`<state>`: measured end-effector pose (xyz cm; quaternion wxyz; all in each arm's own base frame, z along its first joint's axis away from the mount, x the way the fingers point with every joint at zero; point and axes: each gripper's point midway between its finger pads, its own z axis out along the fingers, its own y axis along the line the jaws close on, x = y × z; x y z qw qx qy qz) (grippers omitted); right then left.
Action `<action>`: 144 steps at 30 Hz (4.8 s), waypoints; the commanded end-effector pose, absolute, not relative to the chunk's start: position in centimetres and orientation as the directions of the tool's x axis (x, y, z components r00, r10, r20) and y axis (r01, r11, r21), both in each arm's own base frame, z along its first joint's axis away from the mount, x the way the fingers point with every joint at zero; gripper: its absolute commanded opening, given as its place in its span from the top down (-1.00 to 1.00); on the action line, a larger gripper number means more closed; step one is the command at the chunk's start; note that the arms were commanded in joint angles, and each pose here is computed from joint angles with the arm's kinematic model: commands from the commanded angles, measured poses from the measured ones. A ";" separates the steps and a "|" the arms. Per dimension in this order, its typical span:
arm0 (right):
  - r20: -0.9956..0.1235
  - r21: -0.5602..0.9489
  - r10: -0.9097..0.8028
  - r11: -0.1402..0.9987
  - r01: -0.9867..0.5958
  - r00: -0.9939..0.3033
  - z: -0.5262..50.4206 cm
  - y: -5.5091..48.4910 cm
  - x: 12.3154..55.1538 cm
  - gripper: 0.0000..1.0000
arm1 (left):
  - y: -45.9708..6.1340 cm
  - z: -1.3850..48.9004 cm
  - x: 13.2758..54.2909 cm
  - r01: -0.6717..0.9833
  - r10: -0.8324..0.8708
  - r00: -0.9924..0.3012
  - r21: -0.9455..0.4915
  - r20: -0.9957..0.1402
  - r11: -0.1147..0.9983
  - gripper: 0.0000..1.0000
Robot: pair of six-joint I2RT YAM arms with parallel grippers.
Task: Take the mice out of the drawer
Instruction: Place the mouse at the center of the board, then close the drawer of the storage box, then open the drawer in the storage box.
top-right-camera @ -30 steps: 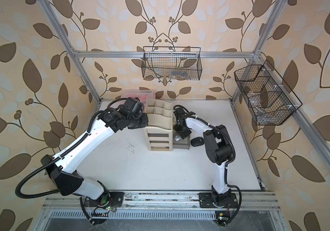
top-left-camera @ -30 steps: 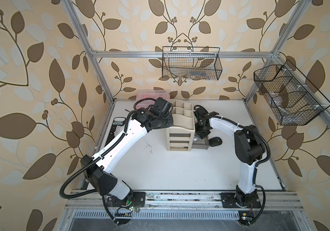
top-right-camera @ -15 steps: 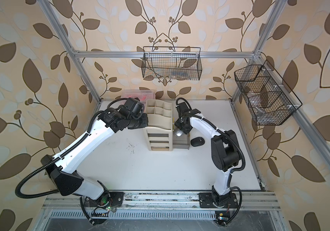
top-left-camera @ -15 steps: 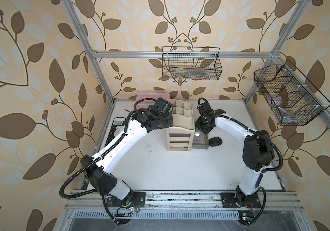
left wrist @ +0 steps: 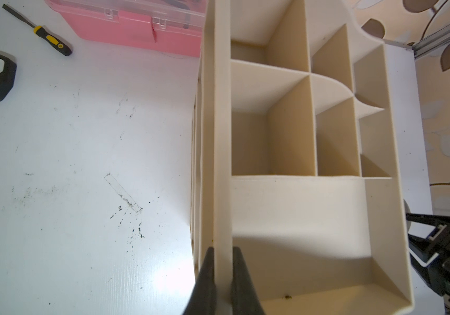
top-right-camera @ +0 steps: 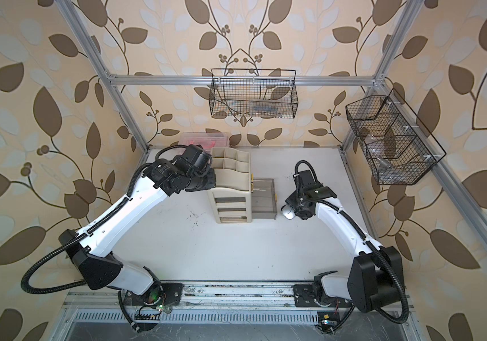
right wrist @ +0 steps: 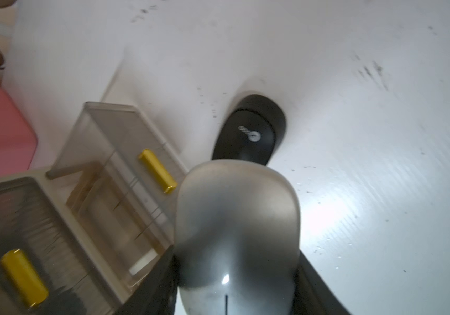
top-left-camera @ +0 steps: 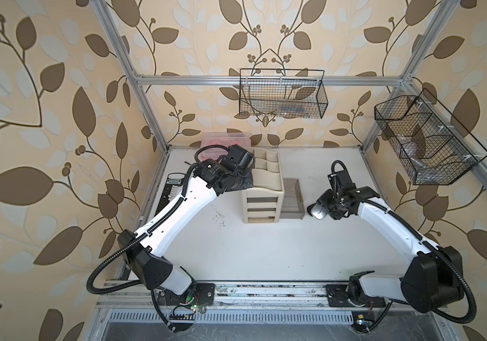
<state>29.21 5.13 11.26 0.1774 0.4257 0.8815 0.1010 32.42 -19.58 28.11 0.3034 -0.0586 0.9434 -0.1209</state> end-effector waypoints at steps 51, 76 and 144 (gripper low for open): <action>-0.052 0.450 0.775 0.581 0.678 -0.630 3.7 8.9 26.6 -0.04 | -17.9 29.9 31.6 -0.040 -0.186 -0.768 -0.244 -0.613 0.969 1.00; -0.282 0.533 0.523 0.782 0.322 -0.804 10.9 9.5 33.5 0.07 | -18.0 30.6 30.3 0.059 -0.091 -0.813 -0.236 -0.576 0.970 1.00; -0.164 0.958 0.351 0.279 -0.064 -0.922 15.3 23.8 36.8 0.04 | -18.4 27.3 31.9 -0.016 -0.156 -0.841 -0.264 -0.519 0.964 1.00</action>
